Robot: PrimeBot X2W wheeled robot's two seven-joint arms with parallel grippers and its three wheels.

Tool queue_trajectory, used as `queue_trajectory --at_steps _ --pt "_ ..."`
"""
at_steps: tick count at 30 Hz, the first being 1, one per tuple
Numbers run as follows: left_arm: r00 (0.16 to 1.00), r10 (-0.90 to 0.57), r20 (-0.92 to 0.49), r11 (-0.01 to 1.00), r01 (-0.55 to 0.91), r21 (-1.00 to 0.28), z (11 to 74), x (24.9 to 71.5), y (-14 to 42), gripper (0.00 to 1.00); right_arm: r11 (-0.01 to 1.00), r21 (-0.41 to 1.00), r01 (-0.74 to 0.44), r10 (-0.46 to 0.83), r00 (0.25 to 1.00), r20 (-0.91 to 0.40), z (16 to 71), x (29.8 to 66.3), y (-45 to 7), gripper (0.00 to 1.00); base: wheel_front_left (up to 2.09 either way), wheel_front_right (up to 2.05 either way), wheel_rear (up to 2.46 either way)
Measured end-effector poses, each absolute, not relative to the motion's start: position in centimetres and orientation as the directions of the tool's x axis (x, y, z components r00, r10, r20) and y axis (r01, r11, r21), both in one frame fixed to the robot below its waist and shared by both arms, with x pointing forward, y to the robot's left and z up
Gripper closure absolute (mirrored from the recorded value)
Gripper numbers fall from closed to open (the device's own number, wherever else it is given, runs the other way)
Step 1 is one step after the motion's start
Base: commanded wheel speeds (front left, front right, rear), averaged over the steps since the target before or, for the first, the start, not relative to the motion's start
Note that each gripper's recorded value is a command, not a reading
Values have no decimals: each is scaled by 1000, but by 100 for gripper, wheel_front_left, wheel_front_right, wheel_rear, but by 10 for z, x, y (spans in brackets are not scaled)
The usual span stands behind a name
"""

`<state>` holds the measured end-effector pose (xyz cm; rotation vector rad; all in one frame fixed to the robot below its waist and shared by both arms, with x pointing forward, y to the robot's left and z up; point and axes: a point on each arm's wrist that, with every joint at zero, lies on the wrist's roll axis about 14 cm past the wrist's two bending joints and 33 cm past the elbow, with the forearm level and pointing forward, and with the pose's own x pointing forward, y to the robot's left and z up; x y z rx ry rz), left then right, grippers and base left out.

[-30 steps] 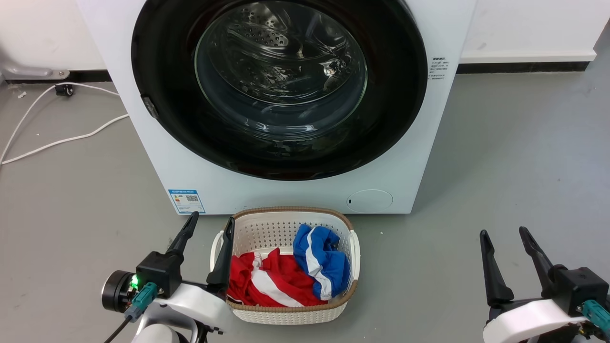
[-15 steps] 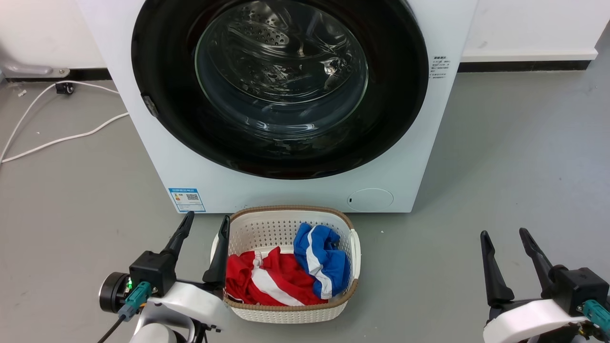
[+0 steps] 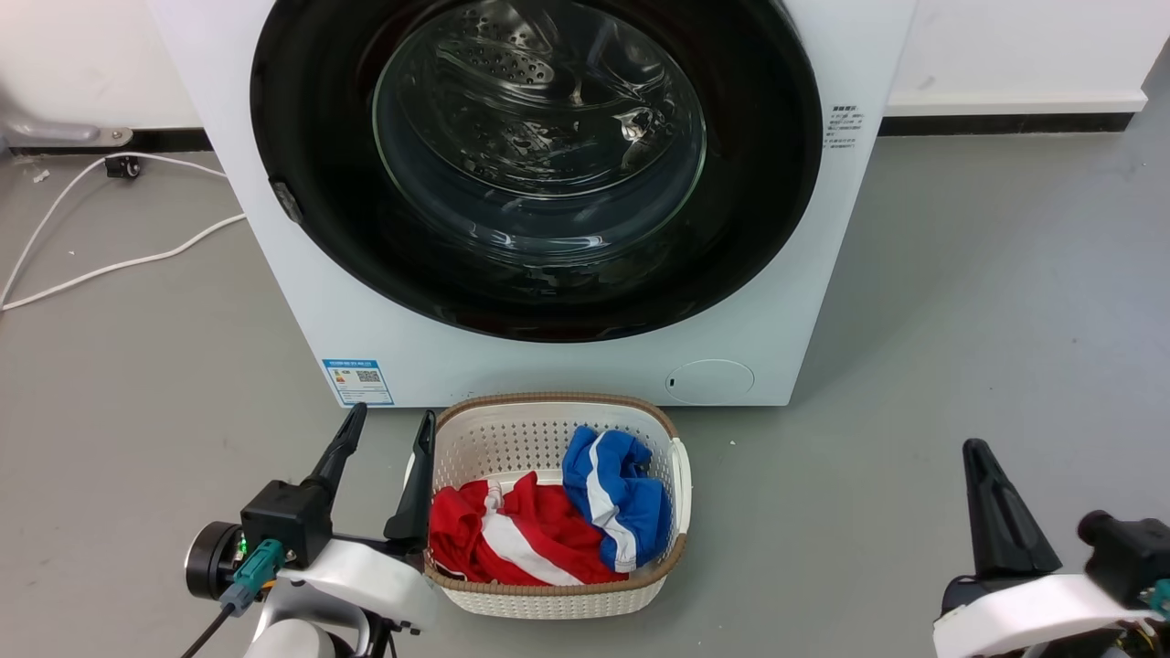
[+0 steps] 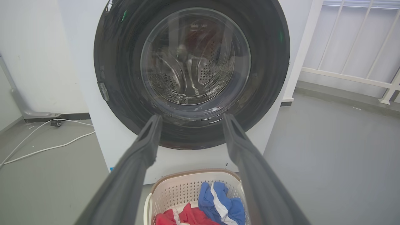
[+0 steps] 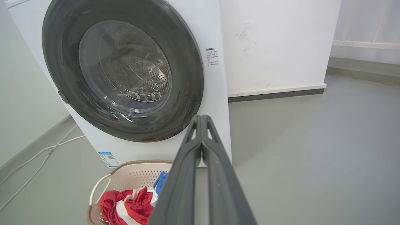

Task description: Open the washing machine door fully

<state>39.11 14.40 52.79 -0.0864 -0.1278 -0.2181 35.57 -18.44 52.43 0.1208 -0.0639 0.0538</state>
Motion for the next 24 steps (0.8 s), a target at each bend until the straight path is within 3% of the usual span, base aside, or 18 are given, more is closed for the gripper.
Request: queue_trajectory --at_steps 5,8,11,14,20,24 --pt "968 -211 138 972 222 -72 529 392 144 0 952 306 -20 -3 997 75 523 355 -196 100 0 0 0" --pt "968 -210 139 972 222 -73 529 392 144 0 869 495 -4 -45 995 87 524 358 -204 100 0 0 0" --pt "968 -208 139 973 220 -75 529 393 144 0 706 709 4 -89 992 84 523 361 -211 100 0 0 0" --pt "970 -203 137 973 215 -82 528 394 145 0 464 886 -4 -154 984 86 525 365 -222 100 0 0 0" --pt "972 -191 134 974 205 -95 526 398 147 0 81 995 -66 -306 948 87 533 377 -260 100 0 0 0" --pt "971 -191 142 973 207 -101 528 408 145 0 -32 994 -106 -362 928 87 536 389 -286 100 0 0 0"
